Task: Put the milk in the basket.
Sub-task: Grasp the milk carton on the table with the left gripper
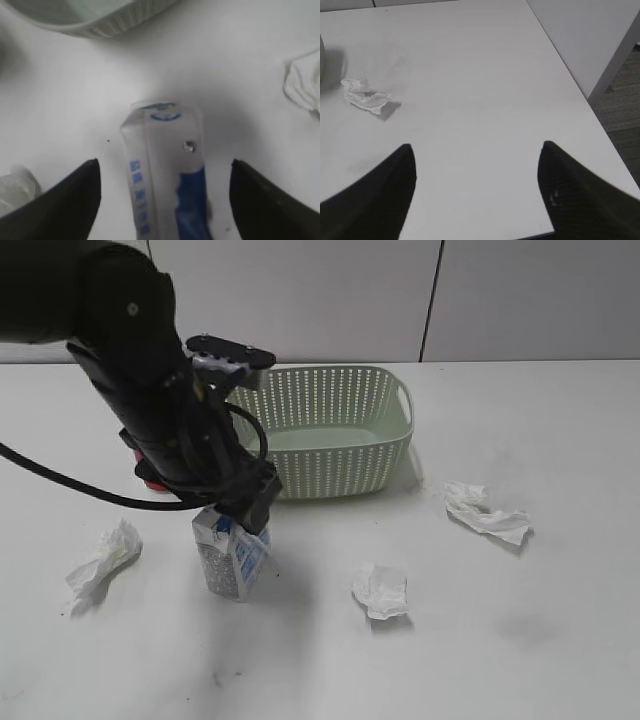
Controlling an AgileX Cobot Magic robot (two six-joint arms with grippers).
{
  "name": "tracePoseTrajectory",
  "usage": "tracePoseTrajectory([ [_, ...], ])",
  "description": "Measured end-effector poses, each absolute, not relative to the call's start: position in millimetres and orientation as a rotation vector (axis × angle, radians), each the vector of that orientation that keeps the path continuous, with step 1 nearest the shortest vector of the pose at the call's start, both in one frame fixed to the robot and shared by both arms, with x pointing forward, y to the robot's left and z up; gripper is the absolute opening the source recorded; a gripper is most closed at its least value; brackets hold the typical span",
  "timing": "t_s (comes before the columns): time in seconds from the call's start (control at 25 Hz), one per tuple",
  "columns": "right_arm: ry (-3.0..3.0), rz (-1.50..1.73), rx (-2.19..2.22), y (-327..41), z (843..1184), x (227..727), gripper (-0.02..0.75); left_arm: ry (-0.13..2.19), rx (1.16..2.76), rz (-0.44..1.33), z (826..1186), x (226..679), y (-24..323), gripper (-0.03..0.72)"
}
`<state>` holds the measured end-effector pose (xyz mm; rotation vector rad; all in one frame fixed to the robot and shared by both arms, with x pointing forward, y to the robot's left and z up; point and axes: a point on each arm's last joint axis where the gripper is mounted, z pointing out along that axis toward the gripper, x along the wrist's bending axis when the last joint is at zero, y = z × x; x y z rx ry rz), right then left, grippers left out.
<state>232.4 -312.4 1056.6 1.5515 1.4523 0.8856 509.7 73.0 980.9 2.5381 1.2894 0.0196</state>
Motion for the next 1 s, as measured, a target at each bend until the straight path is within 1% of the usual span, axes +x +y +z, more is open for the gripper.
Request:
tracePoseTrajectory([
  [0.16,1.452,0.886,1.551,-312,1057,232,0.586,1.294,2.552,0.030,963,517,68,0.596],
  [0.4,1.452,0.886,1.551,-312,1057,232,0.586,1.322,2.596,-0.001,939,521,65,0.592],
  [0.52,1.452,0.886,1.551,-312,1057,232,0.586,1.330,2.610,-0.012,932,522,65,0.575],
  [0.64,1.452,0.886,1.551,-312,1057,232,0.587,1.330,2.609,-0.012,932,522,65,0.512],
  [0.8,1.452,0.886,1.551,-312,1057,232,0.587,1.333,2.620,-0.021,932,521,65,0.337],
  [0.92,1.452,0.886,1.551,-312,1057,232,0.587,1.334,2.632,-0.031,935,520,66,0.330],
  [1.0,1.452,0.886,1.551,-312,1057,232,0.587,1.332,2.643,-0.043,944,520,65,0.330],
])
